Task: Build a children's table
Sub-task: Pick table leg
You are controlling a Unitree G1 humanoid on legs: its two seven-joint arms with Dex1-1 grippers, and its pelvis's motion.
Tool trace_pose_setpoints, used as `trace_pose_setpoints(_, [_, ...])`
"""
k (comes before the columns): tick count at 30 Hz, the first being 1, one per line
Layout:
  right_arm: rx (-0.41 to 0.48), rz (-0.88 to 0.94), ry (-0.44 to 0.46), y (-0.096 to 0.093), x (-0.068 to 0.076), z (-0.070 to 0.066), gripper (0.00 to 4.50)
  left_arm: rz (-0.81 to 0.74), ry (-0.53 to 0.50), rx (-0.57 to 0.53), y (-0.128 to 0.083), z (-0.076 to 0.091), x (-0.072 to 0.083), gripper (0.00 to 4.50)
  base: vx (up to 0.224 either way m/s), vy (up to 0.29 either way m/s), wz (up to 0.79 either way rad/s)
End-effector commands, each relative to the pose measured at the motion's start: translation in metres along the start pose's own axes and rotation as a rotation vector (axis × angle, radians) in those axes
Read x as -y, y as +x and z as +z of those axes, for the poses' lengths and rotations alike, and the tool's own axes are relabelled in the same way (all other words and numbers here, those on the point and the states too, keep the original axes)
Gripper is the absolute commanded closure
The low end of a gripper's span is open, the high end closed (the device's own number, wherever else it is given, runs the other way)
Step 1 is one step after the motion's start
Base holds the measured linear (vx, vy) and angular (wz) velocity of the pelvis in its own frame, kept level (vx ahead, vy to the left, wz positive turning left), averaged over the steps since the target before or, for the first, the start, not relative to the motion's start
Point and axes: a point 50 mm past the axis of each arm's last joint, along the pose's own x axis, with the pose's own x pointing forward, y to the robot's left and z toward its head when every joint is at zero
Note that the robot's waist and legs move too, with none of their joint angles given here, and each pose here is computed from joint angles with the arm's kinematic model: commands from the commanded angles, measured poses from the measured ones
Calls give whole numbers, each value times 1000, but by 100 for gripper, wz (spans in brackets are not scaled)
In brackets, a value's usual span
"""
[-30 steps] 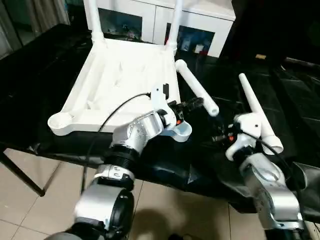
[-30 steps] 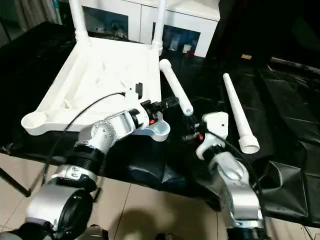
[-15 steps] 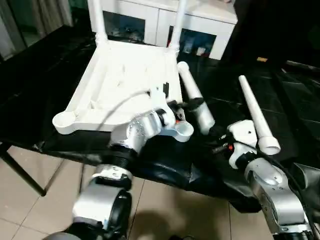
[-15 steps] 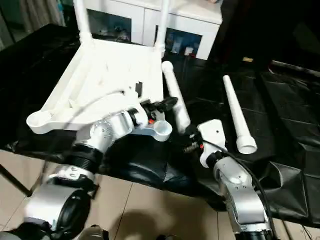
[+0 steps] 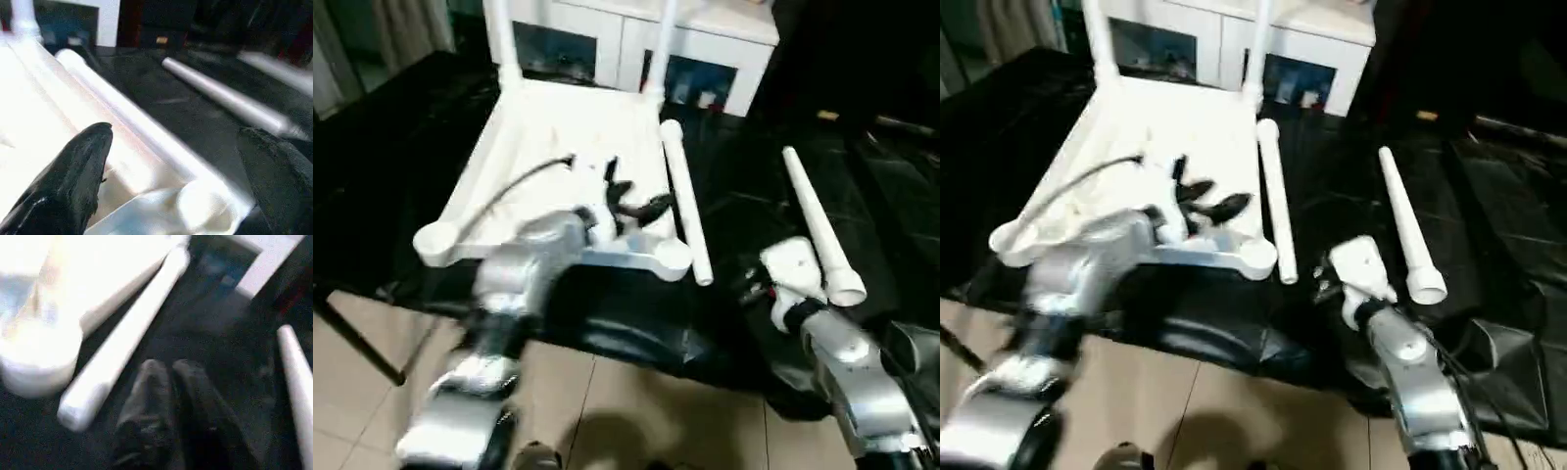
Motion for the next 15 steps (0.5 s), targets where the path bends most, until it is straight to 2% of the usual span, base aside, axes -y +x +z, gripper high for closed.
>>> trace_pose_setpoints(1, [59, -63, 97, 5, 15, 14, 374, -34, 123, 10, -5, 1, 7, 0, 0, 0, 0])
trace_pose_setpoints(2, [61, -67, 118, 6, 16, 15, 374, -34, 126, 13, -7, 0, 8, 0, 0, 0, 0])
trace_pose_setpoints(3, [67, -79, 200, 12, 19, 19, 367, -33, 135, 24, -12, -2, 9, 0, 0, 0, 0])
trace_pose_setpoints(4, [36, -63, 264, 19, 22, 19, 363, -41, 131, 45, -15, -2, 12, 0, 0, 0, 0])
trace_pose_setpoints(5, [23, -55, 288, 22, 23, 19, 349, -45, 129, 53, -17, -2, 13, 0, 0, 0, 0])
trace_pose_setpoints(8, [-64, 14, 380, 53, 31, 24, 324, -58, 193, 66, -25, -6, 19, 0, 0, 0, 0])
trace_pose_setpoints(9, [-80, 59, 471, 68, 33, 26, 322, -53, 225, 60, -27, -9, 20, 0, 0, 0, 0])
trace_pose_setpoints(11, [-103, 81, 497, 74, 32, 25, 310, -45, 222, 65, -26, -8, 20, 0, 0, 0, 0])
trace_pose_setpoints(12, [-143, 97, 542, 84, 32, 22, 293, -39, 215, 74, -26, -8, 21, 0, 0, 0, 0])
trace_pose_setpoints(15, [-172, 99, 581, 90, 31, 21, 264, -46, 218, 76, -27, -7, 22, 0, 0, 0, 0])
